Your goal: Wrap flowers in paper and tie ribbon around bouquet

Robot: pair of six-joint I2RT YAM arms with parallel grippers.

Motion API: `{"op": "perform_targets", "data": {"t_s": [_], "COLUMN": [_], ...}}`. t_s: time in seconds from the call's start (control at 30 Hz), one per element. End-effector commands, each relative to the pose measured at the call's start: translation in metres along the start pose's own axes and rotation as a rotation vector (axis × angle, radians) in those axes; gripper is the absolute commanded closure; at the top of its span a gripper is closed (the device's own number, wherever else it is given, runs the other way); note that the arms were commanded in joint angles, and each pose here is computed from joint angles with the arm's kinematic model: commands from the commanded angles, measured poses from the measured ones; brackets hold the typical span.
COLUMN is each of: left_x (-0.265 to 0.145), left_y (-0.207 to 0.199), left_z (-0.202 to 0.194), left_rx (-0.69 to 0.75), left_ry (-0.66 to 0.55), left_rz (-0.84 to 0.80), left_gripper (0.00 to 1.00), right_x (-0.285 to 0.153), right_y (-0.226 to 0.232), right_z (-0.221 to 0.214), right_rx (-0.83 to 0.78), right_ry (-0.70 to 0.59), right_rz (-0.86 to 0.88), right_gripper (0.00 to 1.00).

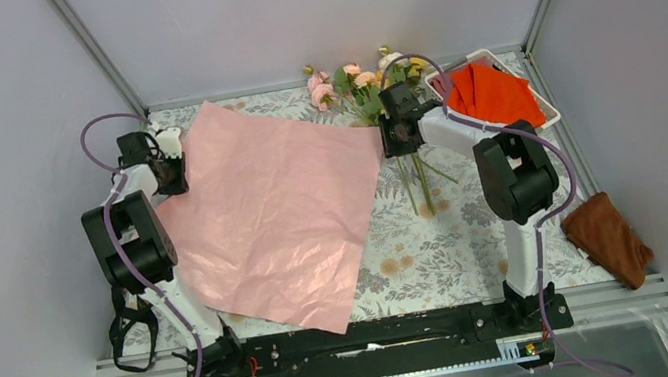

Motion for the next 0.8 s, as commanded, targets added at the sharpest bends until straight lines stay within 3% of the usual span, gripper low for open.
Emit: {"op": "perform_targets", "data": {"t_s": [0.0, 0.23, 0.33, 0.4, 0.47, 0.77], "left_x": [-0.012, -0.006, -0.005, -0.004, -0.003, 0.003], "left_y": [0.020, 0.014, 0.014, 0.012, 0.009, -0.012], "left_z": [0.018, 0.011, 0.009, 0.008, 0.006, 0.003], "left_rx": [0.092, 0.076, 0.075, 0.078, 0.083, 0.101], "left_ry": [-0.071, -0.062, -0.056, -0.054, -0.050, -0.047], "left_rz": [0.109, 0.055, 0.044, 0.032, 0.006, -0.079], "left_gripper": [1.00, 1.00, 1.00, 1.00, 1.00, 1.00], "right_x": [-0.003, 0.025, 0.028, 0.026, 0.018, -0.076], "right_y": [0.002, 0.000, -0.005, -0.009, -0.015, -0.021], "right_z": [0.005, -0.006, -0.003, -0.001, 0.005, 0.057], "right_rx": [-0.026, -0.035, -0.050, -0.050, -0.044, -0.024], "right_ry": [0.006, 0.078, 0.079, 0.076, 0.051, -0.229], "right_rz": [-0.002, -0.032, -0.074, -0.077, -0.089, -0.100], "right_gripper": [0.60, 0.62, 0.70, 0.84, 0.99, 1.00]}}
Point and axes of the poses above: each gripper's point midway between its finger pads, its own x axis out along the fingers, its own y axis along the line the jaws close on, z = x × y, the point moved 8 cm from there along -x, back along the fingers, and after that the axes turned 7 degrees about -x, right-handed, at the moved point
